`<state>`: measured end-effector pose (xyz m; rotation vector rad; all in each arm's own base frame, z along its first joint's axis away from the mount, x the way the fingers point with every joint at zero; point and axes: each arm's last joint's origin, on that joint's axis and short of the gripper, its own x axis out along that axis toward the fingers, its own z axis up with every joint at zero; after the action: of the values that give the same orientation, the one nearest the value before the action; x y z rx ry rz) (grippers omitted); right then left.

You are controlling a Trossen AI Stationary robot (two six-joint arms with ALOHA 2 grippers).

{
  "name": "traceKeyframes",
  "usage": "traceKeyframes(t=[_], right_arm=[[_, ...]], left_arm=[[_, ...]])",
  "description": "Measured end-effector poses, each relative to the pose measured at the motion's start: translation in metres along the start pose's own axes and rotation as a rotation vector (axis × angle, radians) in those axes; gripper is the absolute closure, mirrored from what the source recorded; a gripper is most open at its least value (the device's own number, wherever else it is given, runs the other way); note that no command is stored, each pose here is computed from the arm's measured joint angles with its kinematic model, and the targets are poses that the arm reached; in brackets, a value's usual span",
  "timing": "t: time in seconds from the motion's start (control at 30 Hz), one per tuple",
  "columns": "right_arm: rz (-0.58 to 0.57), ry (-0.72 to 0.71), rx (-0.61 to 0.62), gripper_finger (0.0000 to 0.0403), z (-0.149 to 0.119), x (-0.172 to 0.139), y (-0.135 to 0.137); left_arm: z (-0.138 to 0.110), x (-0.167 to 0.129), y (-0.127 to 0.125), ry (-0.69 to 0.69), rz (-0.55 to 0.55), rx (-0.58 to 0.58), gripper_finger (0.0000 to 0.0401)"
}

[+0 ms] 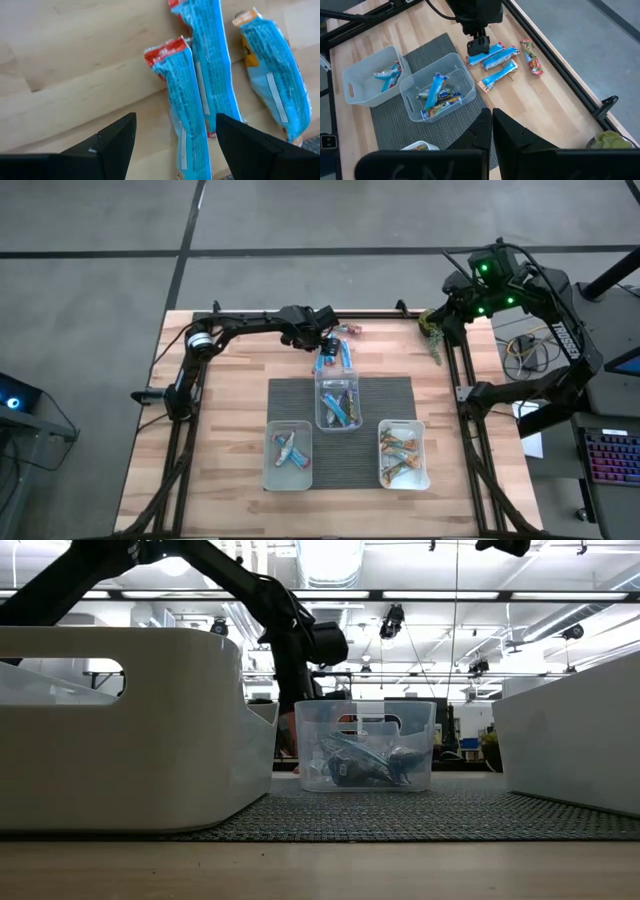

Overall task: Pick and place Granola Bars by type
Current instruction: Put the red granola bar into the gray bin

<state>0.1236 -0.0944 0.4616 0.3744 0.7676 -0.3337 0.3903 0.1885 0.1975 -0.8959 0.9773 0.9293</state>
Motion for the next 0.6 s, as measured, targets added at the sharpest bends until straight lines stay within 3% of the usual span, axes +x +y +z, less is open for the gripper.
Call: traceKeyframes(t=[0.6], right_arm=[[-0.034,0.001,0.0,0.0394,0.0001,0.0001,-0.001]], left_arm=[[0.0023,-0.0001,-0.0016,-0.046,0.005,0.014,0.0147]])
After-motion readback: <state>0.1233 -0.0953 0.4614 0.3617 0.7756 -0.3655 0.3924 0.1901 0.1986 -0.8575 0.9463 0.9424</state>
